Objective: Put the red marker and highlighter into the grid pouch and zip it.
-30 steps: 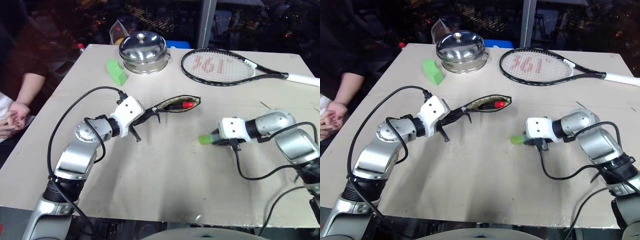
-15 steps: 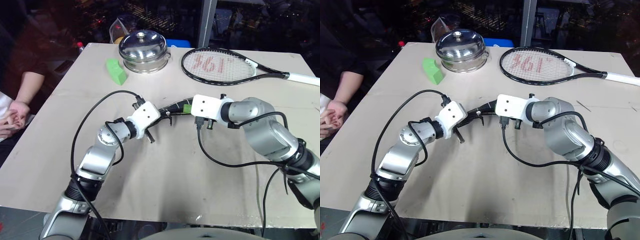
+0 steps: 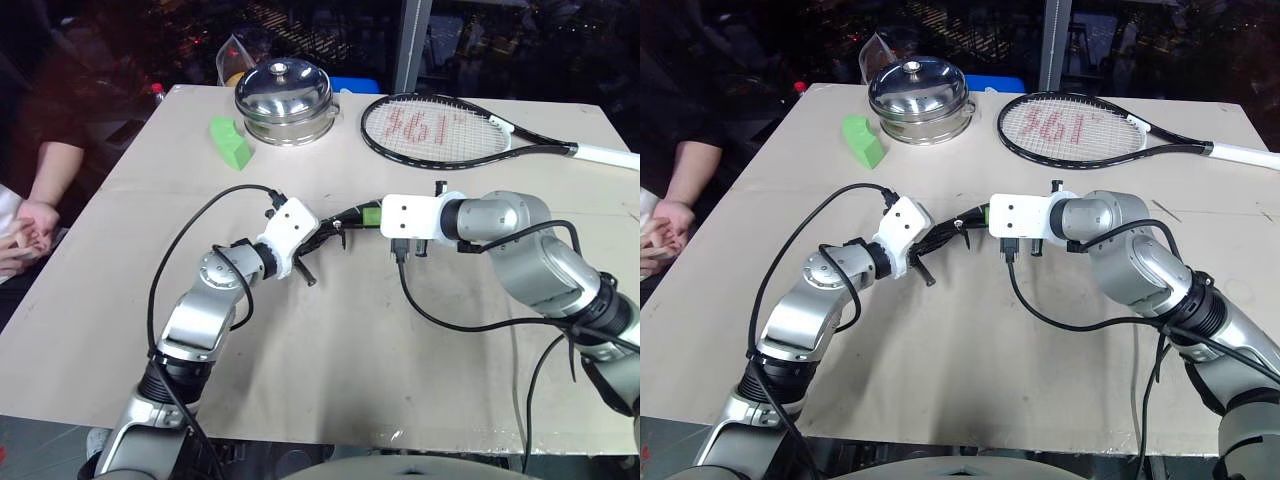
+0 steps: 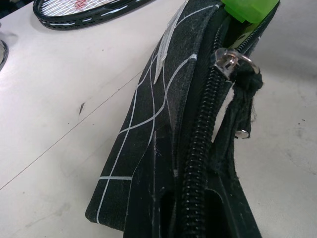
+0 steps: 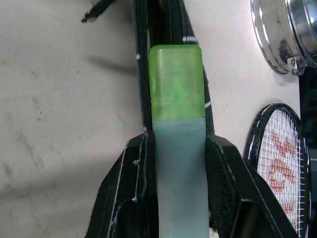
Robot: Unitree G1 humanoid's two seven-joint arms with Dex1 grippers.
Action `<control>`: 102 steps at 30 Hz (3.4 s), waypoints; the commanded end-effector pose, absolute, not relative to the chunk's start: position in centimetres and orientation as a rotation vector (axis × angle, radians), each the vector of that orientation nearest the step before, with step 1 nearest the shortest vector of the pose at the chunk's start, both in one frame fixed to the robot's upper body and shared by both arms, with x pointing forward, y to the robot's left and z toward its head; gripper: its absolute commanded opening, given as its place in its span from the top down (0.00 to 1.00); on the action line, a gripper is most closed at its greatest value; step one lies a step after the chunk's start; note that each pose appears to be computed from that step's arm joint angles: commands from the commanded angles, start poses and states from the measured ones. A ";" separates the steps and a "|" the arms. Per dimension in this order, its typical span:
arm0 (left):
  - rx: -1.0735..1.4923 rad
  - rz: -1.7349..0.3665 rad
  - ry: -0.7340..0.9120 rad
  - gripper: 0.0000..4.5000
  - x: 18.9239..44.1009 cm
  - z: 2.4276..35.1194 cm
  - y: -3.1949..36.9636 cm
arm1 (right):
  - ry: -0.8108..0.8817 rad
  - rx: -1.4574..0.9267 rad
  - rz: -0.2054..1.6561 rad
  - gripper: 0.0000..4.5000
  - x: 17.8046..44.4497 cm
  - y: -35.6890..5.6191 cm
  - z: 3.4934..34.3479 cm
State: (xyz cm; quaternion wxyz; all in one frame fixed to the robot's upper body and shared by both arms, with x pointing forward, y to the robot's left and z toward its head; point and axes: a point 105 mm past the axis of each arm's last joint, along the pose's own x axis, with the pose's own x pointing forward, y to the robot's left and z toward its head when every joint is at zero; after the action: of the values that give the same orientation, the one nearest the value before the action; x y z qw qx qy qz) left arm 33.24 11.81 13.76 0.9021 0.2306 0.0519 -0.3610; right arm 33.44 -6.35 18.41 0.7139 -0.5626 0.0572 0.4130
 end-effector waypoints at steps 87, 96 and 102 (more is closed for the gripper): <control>0.435 -0.866 0.120 1.00 32.7 16.1 10.7 | 0.371 0.027 1.285 0.03 24.0 -3.0 18.8; 0.462 -0.879 0.129 1.00 32.4 15.7 10.7 | 0.390 0.062 1.047 0.03 28.9 -1.9 16.0; 0.486 -0.878 0.138 1.00 32.2 15.3 10.8 | 0.341 0.155 1.057 0.03 29.8 -0.5 17.9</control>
State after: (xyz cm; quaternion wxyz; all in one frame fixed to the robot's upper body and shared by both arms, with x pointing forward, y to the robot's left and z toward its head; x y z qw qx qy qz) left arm 32.32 10.58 14.89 0.8747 0.2175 0.0743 -0.4267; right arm 29.71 -0.76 16.78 0.8461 0.0649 0.1837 0.4962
